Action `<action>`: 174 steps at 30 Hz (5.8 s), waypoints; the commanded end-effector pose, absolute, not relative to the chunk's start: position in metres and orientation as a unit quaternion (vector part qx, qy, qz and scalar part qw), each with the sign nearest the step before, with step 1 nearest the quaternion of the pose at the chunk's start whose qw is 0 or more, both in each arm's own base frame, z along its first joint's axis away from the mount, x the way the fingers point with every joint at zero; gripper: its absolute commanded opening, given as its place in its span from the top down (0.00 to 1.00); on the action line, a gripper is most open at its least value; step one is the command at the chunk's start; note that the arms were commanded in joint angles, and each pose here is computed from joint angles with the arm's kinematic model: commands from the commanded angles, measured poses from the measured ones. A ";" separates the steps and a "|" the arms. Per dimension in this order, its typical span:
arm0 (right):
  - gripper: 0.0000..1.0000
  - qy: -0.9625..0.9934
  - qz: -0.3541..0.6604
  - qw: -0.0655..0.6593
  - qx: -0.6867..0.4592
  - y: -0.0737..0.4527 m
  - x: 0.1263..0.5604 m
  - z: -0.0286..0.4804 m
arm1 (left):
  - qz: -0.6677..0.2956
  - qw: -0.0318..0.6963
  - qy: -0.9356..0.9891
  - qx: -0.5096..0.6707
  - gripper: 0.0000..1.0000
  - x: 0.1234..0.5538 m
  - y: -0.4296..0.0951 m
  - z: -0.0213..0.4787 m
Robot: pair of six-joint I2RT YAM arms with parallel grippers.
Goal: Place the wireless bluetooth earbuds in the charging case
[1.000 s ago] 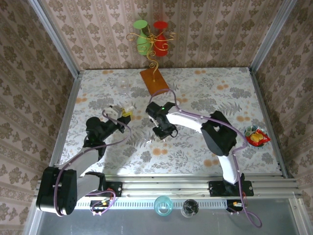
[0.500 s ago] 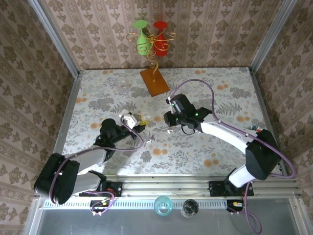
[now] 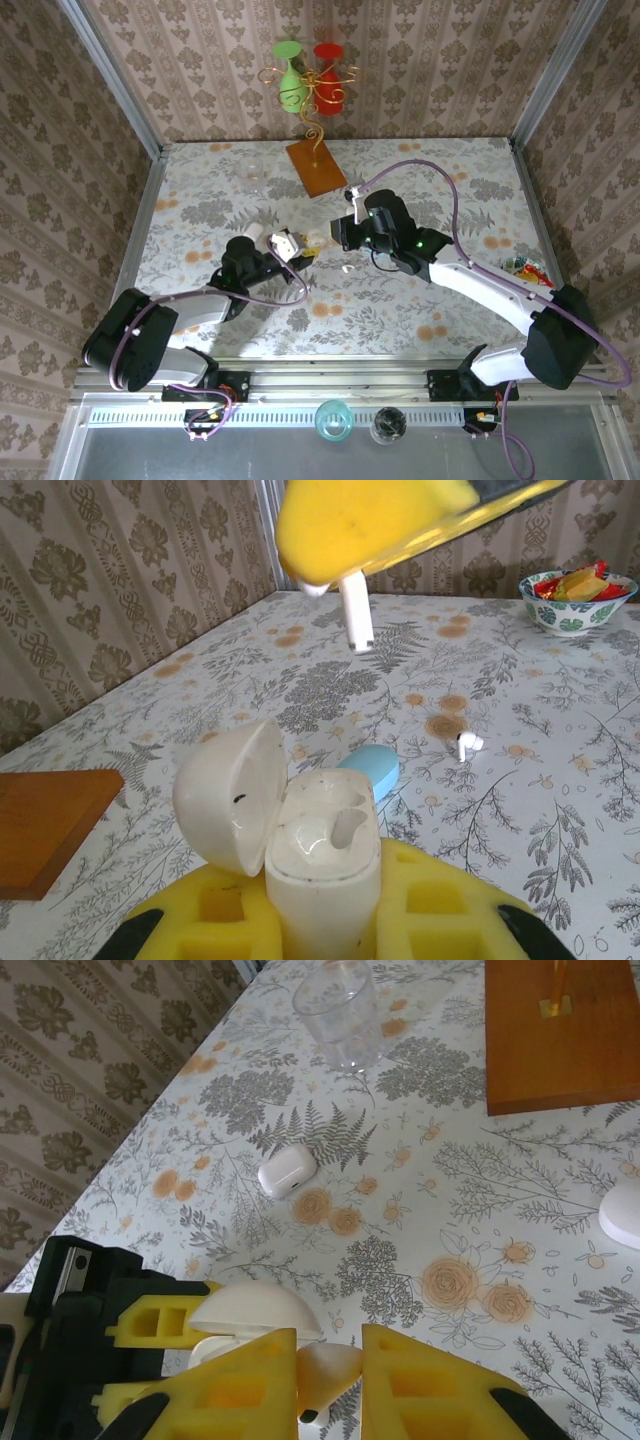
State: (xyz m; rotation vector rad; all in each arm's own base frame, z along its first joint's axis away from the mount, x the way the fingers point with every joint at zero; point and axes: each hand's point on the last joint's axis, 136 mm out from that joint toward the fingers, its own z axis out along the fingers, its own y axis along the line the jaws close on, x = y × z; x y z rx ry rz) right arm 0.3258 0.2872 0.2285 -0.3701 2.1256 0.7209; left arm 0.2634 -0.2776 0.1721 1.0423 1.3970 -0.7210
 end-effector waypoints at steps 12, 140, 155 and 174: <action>0.81 0.844 0.286 0.412 -0.189 0.312 0.323 0.221 | -0.317 0.609 0.567 0.455 1.00 0.263 -0.287 0.196; 0.39 0.877 0.295 0.358 -0.129 0.301 0.315 0.177 | -0.336 0.646 0.596 0.340 1.00 0.303 -0.207 0.215; 0.45 0.954 0.111 0.231 -0.154 0.334 0.299 0.067 | -0.249 0.677 0.648 0.243 1.00 0.320 -0.154 0.224; 0.36 0.936 -0.046 0.224 -0.266 0.356 0.303 0.024 | -0.248 0.664 0.672 0.215 1.00 0.320 -0.134 0.217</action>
